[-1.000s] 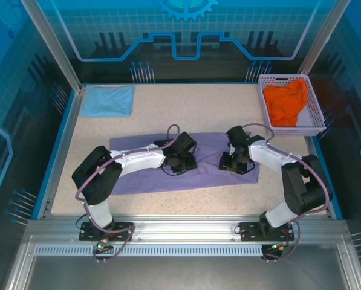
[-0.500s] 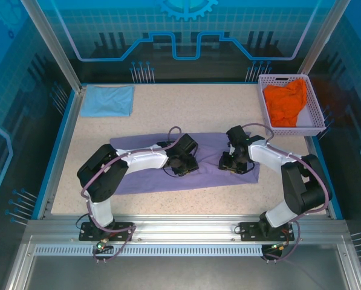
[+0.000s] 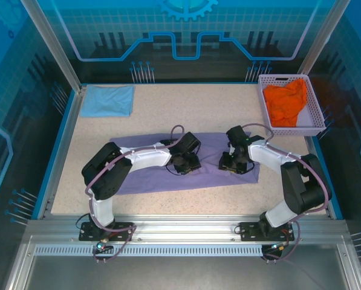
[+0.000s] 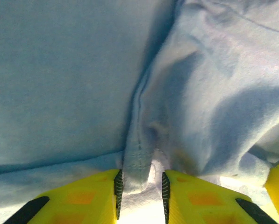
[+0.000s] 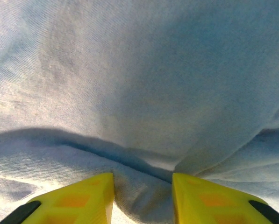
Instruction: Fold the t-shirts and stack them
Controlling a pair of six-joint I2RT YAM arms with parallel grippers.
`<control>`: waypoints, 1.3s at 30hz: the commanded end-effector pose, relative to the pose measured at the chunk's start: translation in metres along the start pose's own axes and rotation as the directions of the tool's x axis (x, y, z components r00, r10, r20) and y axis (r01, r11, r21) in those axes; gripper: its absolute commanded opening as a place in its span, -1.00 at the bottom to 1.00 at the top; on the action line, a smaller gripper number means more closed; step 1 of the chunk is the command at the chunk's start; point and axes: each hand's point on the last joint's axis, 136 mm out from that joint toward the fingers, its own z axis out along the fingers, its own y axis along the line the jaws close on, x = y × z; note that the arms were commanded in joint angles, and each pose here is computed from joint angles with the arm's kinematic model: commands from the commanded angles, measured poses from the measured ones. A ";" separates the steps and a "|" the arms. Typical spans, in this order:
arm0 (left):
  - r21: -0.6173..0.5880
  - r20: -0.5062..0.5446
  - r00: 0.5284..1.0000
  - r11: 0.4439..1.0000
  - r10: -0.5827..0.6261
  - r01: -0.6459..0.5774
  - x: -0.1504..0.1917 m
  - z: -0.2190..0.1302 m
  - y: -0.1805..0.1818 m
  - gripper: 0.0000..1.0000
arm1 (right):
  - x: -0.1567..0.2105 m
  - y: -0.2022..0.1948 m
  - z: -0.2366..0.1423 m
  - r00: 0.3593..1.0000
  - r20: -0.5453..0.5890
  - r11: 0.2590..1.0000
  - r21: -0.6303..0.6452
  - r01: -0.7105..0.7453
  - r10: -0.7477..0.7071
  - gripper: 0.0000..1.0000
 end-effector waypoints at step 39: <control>0.052 -0.167 0.968 0.983 0.185 -0.179 0.007 -0.044 -0.002 -1.00 | 0.025 0.021 -0.022 0.990 -0.143 0.988 -0.153 -0.035 0.012 -0.78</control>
